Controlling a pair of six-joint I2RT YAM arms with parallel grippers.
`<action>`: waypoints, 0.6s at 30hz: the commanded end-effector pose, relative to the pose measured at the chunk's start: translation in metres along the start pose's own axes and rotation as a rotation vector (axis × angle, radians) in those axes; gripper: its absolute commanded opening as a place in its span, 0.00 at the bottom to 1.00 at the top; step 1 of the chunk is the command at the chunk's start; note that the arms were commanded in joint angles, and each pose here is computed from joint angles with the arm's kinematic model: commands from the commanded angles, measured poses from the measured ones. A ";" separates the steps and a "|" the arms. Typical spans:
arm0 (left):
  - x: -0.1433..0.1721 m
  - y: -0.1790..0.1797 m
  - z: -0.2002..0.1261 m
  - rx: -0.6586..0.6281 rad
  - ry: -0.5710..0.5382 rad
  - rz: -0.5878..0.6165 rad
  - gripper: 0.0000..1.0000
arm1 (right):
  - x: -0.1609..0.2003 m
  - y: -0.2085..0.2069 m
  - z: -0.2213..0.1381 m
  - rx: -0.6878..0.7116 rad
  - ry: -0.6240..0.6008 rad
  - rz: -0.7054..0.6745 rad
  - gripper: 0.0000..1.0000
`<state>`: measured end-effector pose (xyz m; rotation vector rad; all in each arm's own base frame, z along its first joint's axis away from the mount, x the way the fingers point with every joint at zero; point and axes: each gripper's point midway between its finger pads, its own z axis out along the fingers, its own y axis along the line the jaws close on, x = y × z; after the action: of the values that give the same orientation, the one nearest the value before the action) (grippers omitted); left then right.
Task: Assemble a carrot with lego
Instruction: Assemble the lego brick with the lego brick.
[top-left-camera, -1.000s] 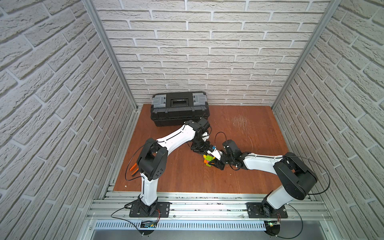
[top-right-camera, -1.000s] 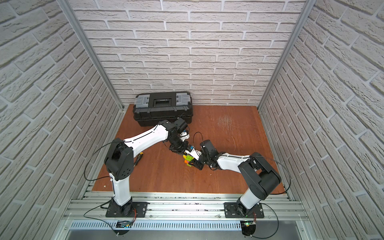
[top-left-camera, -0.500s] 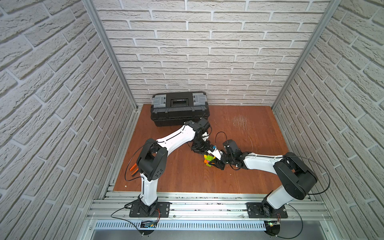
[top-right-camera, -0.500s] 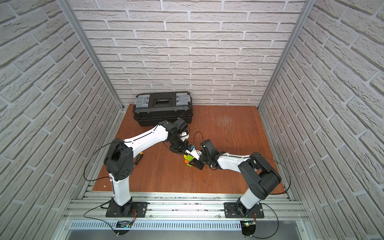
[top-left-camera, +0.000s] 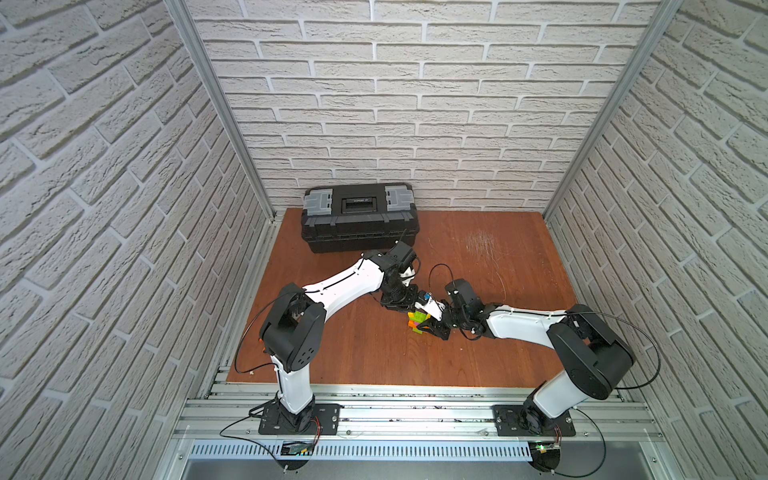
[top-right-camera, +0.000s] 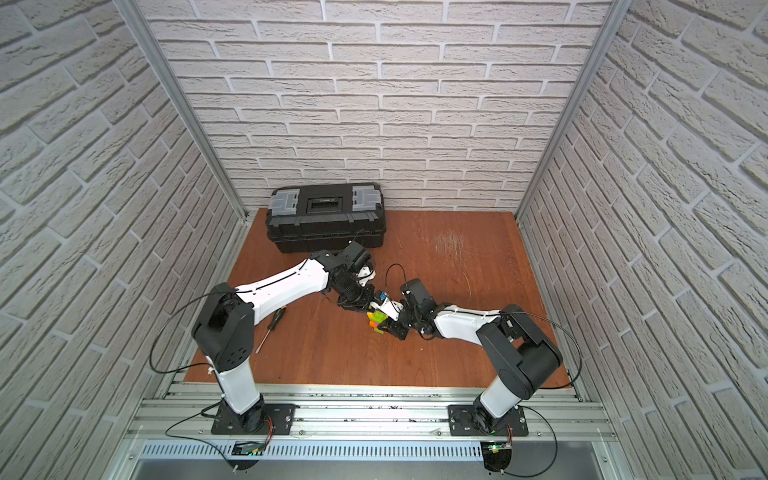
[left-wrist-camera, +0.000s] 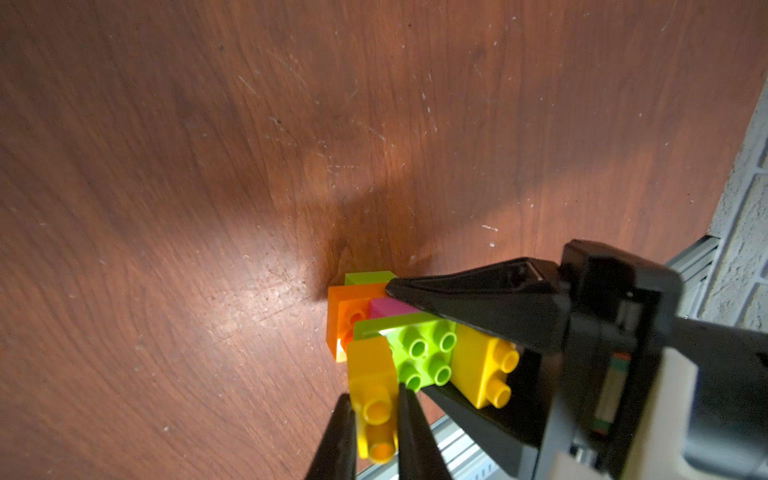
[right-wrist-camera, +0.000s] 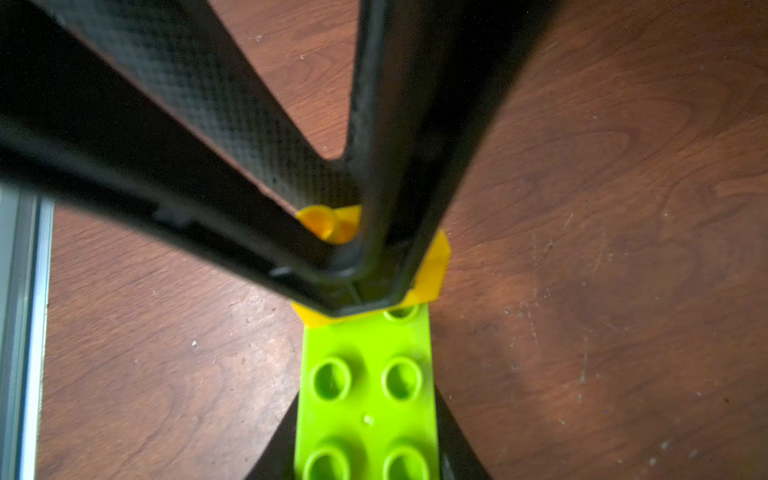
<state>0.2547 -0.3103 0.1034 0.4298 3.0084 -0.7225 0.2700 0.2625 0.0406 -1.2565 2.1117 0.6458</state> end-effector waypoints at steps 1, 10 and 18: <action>0.024 -0.087 0.003 0.290 0.024 0.212 0.00 | 0.014 0.015 0.015 -0.024 0.082 -0.014 0.26; 0.023 -0.087 0.001 0.283 0.018 0.218 0.00 | 0.009 0.014 0.009 0.002 0.060 -0.016 0.38; 0.023 -0.087 -0.001 0.275 0.015 0.220 0.00 | 0.006 0.013 0.002 0.034 0.033 0.001 0.40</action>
<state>0.2500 -0.3137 0.1038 0.4401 2.9961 -0.7332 0.2617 0.2541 0.0348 -1.2476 2.1651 0.5994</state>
